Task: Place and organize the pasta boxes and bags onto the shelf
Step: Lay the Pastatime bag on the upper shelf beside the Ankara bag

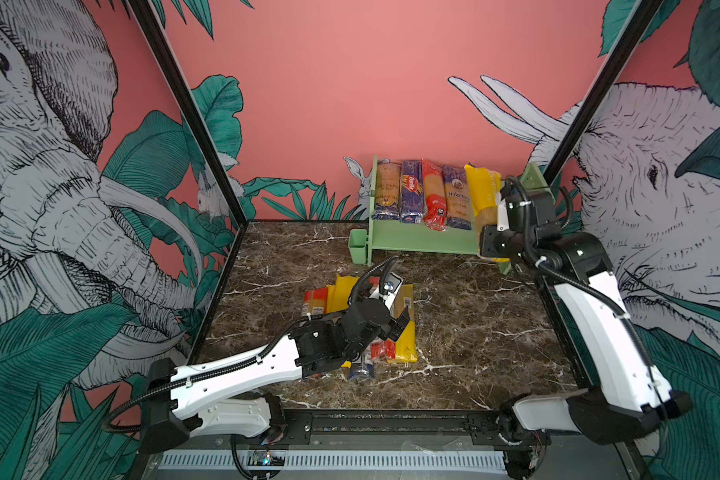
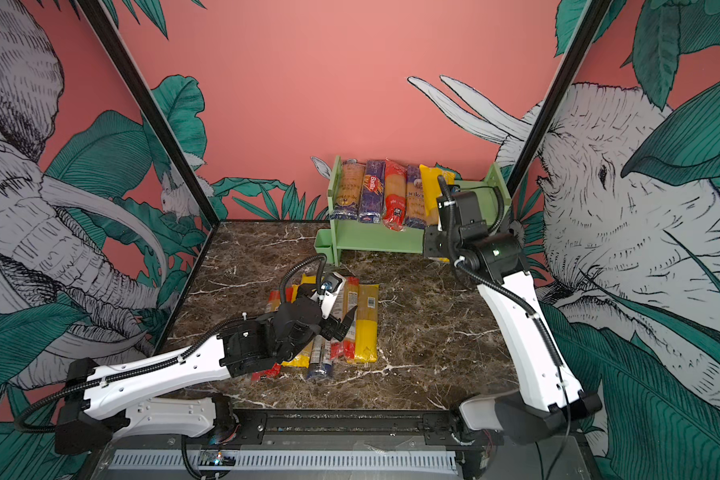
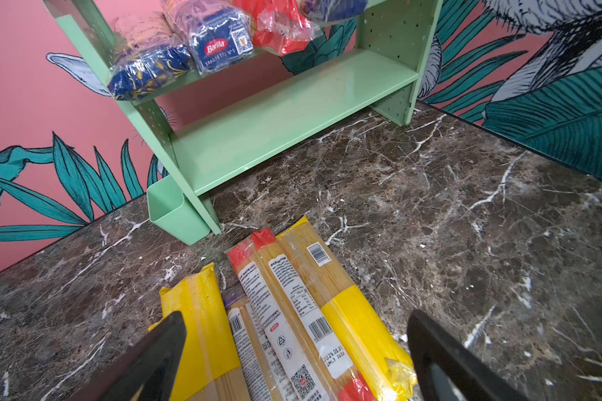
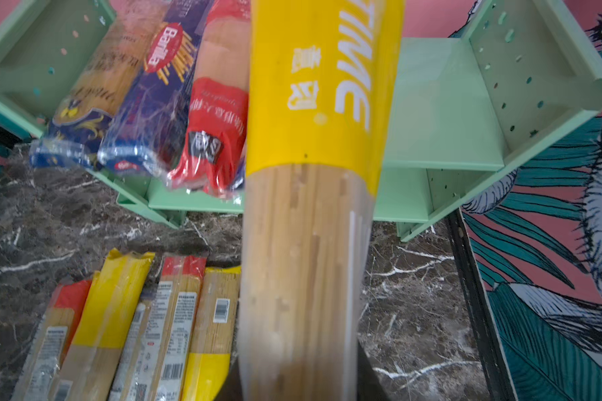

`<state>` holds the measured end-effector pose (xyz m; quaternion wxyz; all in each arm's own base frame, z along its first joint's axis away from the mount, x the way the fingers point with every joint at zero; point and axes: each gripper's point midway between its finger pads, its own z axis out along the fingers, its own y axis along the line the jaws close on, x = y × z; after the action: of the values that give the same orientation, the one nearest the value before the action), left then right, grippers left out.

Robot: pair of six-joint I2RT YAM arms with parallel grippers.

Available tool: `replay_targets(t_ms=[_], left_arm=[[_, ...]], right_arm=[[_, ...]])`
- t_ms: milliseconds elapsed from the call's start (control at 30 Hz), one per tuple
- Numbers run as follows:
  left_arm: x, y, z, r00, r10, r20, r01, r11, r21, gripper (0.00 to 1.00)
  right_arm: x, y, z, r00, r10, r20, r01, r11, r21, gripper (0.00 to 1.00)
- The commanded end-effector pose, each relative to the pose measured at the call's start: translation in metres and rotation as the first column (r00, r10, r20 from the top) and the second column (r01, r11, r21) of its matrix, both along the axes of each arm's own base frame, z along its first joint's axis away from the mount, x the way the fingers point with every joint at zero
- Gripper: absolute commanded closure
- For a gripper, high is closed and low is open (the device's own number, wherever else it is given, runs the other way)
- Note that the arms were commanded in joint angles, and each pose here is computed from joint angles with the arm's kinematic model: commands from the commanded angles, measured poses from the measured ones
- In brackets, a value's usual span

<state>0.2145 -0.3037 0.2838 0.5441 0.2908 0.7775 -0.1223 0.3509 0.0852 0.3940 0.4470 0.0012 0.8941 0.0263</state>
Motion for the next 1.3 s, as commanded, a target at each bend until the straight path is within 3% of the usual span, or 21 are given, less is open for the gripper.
replay_targets(t_ms=[0,233,433,700,1000,1167,1267], left_arm=[[0.001,0.005,0.017,1.0,-0.004,0.027,0.005,0.999,-0.046,0.01],[0.006,0.015,0.019,0.999,0.025,0.043,-0.023,0.999,-0.048,0.01],[0.007,0.024,0.021,0.997,0.045,0.056,-0.042,0.998,-0.048,0.01],[0.009,0.029,0.018,0.997,0.06,0.052,-0.057,0.997,-0.045,0.01],[0.01,0.029,0.018,0.997,0.065,0.048,-0.062,0.997,-0.051,0.01],[0.01,0.03,0.018,0.997,0.07,0.041,-0.068,0.996,-0.058,0.01],[0.011,0.035,0.017,0.994,0.099,0.037,-0.097,0.994,-0.06,0.01]], right_arm=[[0.044,0.002,0.073,0.967,0.036,0.252,-0.059,0.995,0.086,1.0],[0.116,-0.022,0.063,0.973,0.002,0.232,-0.032,0.991,0.128,1.0],[0.152,-0.033,0.045,0.98,-0.002,0.198,-0.028,0.989,0.146,1.0],[0.176,-0.044,0.009,0.992,-0.017,0.125,-0.001,0.99,0.144,1.0],[0.177,-0.043,-0.011,0.997,-0.01,0.078,-0.002,0.988,0.152,1.0],[0.173,-0.044,-0.012,0.997,-0.018,0.08,0.005,0.987,0.16,0.48],[0.167,-0.046,-0.005,0.993,-0.026,0.111,0.008,0.988,0.157,0.31]])
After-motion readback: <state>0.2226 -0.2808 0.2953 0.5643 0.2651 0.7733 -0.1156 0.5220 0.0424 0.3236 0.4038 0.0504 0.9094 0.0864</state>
